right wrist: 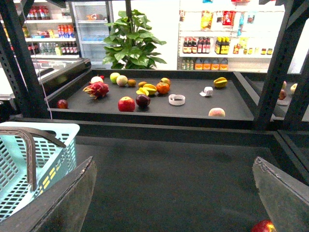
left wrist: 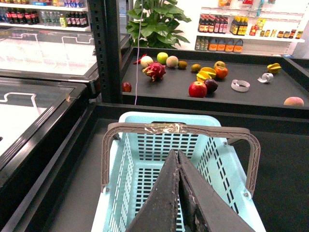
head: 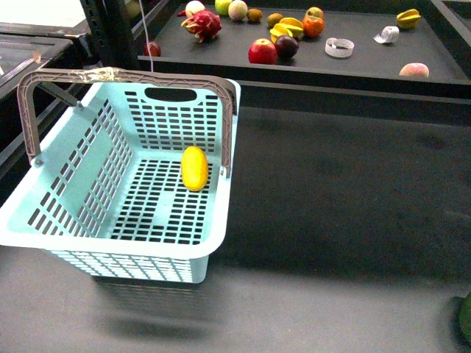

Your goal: Pick mango with right arm and hold basket with left

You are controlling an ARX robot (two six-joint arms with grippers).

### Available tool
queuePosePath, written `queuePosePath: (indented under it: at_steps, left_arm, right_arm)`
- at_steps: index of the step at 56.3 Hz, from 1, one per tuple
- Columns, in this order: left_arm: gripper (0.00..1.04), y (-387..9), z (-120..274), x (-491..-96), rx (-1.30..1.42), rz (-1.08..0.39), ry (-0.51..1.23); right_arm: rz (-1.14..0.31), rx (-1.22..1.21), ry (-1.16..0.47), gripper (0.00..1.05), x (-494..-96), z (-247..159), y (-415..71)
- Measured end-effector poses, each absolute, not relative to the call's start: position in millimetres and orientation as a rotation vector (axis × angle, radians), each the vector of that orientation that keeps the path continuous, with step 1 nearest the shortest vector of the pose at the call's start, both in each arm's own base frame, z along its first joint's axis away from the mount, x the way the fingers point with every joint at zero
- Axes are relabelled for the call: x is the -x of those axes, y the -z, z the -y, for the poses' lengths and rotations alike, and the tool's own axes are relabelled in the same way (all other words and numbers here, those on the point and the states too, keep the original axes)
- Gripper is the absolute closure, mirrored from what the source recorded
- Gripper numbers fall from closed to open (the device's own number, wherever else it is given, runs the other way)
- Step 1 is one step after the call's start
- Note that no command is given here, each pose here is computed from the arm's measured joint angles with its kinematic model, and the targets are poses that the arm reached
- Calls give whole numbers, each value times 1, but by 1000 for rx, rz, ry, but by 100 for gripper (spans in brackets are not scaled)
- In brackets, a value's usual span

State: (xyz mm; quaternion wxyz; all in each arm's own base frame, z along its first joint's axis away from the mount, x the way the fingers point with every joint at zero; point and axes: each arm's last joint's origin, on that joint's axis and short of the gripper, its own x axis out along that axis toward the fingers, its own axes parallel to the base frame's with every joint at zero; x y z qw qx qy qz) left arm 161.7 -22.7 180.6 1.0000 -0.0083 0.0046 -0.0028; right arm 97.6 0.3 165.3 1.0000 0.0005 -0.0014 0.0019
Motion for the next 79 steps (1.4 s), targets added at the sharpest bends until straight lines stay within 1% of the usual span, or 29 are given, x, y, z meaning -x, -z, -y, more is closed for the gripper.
queuePosePath:
  at_steps: [13, 15, 20, 42, 73, 79]
  left_arm:
    - [103, -174, 12, -144, 10, -7, 5]
    - [103, -170, 8, -141, 10, 5, 30]
    - [103, -169, 1, -138, 8, 8, -5]
    - [103, -174, 0, -122, 7, 25, 3]
    - [103, -174, 0, -108, 7, 26, 2]
    - [103, -169, 0, -100, 7, -7, 3]
  right_arm:
    - [3, -1, -3, 8, -98, 0, -165]
    - [3, -1, -3, 8, -98, 0, -165]
    - [3, -1, -3, 8, -98, 0, -165]
    - [3, -1, -4, 8, -98, 0, -165]
    - [3, -1, -4, 8, -98, 0, -165]
    - [3, -1, -3, 8, -98, 0, -165]
